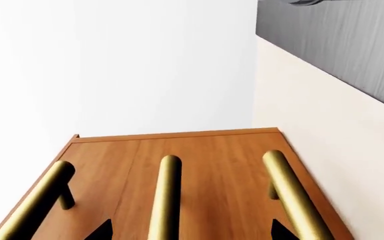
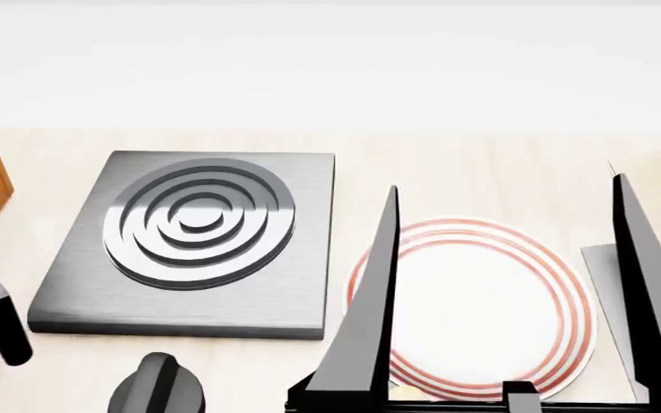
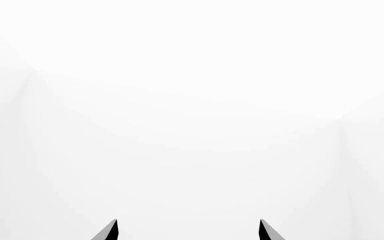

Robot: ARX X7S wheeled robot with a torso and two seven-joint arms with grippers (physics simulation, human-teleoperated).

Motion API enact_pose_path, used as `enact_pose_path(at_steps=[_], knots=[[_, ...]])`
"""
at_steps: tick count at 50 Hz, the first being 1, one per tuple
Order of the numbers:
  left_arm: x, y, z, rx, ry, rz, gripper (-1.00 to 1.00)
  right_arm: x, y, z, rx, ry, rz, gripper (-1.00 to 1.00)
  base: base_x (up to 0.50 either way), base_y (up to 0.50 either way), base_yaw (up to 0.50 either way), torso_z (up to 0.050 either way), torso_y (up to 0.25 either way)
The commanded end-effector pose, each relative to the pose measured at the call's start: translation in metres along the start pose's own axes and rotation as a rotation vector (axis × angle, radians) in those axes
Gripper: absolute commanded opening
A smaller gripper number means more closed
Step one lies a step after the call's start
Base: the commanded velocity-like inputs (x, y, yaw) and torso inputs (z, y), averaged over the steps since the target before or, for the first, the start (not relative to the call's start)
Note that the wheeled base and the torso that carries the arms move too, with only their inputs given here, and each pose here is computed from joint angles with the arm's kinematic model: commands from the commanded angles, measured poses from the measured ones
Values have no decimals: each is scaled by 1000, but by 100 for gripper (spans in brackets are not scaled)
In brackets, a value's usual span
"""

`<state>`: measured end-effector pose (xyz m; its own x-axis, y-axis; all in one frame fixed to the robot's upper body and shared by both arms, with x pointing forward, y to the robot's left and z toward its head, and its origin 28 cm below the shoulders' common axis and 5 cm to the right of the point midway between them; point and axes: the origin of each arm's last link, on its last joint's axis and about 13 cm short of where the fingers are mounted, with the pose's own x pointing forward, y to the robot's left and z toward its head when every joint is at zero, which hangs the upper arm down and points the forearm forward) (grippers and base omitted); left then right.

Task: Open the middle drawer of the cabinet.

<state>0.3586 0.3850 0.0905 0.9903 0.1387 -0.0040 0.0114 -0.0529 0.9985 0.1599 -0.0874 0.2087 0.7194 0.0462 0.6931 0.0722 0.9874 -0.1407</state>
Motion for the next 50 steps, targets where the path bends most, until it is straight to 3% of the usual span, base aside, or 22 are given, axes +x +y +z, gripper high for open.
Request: enact_pose_path(at_steps=[1,50], knots=[[0,-3,4,-50,36,-36,100,0,-2,0,-19,1,-10,100,0,0,0,0,0],[1,8,-8,-71,113,-1,100,-2,-1,0,-25,11,5,100,0,0,0,0,0]])
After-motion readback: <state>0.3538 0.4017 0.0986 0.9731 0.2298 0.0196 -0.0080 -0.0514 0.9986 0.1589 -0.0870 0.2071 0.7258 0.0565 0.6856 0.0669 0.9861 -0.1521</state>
